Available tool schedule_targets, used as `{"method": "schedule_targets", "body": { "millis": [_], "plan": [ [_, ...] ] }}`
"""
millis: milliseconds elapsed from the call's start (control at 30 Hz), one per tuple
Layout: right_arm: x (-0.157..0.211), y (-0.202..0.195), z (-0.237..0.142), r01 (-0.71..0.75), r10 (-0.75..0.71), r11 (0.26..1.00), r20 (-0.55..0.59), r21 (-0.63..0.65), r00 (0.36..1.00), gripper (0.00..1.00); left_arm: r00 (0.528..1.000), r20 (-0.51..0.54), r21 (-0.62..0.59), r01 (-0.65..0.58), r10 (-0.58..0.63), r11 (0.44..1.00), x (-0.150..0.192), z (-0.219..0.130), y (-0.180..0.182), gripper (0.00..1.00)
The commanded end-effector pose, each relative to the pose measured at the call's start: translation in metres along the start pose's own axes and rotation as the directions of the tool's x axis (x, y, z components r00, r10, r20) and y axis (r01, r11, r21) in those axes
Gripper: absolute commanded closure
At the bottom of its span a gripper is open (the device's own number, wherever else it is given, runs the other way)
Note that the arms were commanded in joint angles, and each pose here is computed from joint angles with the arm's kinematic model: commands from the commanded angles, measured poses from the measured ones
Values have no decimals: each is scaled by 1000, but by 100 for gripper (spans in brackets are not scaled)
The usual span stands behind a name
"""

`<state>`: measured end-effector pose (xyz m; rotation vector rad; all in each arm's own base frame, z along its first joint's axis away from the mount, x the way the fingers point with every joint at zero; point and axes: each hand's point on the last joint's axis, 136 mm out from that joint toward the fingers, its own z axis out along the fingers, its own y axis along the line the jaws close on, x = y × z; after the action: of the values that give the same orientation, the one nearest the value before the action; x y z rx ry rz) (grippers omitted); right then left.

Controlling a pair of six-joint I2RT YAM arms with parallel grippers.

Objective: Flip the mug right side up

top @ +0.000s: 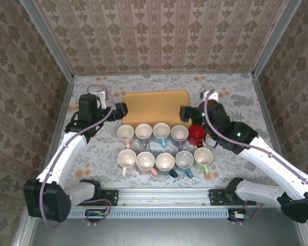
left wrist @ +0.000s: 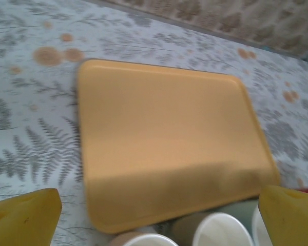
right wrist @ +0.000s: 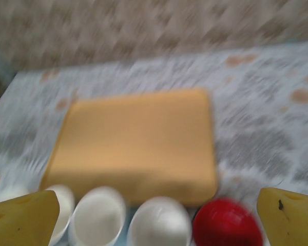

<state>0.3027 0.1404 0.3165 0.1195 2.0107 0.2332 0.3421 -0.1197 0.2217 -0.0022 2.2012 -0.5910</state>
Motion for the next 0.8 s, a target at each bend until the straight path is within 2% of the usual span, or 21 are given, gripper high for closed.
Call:
{"method": "schedule_targets", "body": {
  "millis": [0,33,67,100,133,167,200,267,333,433,467,600,667,733,767],
  "plan": [
    [-52,-28,6,41,-78,990,289,132,954,0,981,188,-158,-15,45,987,-45,-10,28,0],
    [-59,-32,8,88,-133,985,336,147,932,0,973,222,-218,-13,62,976,-52,-14,41,0],
    [-64,-45,13,83,-145,980,361,181,921,0,955,247,-273,-96,166,957,-58,-13,51,0],
    [-66,-54,22,102,-159,980,363,171,918,0,921,250,-346,-203,298,916,-59,-12,61,0],
    [-64,-61,30,129,-177,979,348,155,920,0,895,240,-438,-247,377,864,-59,-14,76,0],
    [-61,-76,37,102,-153,981,333,163,930,0,885,236,-565,-210,400,798,-58,-18,103,0],
    [-57,-87,45,109,-155,982,326,157,932,0,884,245,-641,-160,397,751,-53,-22,128,0],
    [-46,-100,60,184,-226,970,316,157,922,0,887,209,-627,-202,412,752,-34,-10,154,0],
    [-24,-128,76,198,-255,956,277,218,926,0,920,182,-633,-160,347,758,-12,-2,182,0],
    [17,-178,97,81,-138,963,209,258,968,0,943,206,-604,-88,262,792,18,10,204,0],
    [31,-191,102,55,-111,958,190,280,975,0,935,244,-613,-56,256,788,19,8,210,0],
    [81,-231,118,-18,-34,939,144,342,989,0,940,258,-539,-51,222,841,17,21,206,0],
    [99,-243,123,-88,29,936,173,340,984,0,899,300,-511,-132,320,849,20,28,187,0],
    [102,-239,122,-85,10,950,245,300,969,0,864,289,-535,-212,412,818,33,37,172,0],
    [103,-235,121,-71,2,957,239,281,971,0,820,303,-568,-255,486,783,32,41,165,0]
  ]
}}
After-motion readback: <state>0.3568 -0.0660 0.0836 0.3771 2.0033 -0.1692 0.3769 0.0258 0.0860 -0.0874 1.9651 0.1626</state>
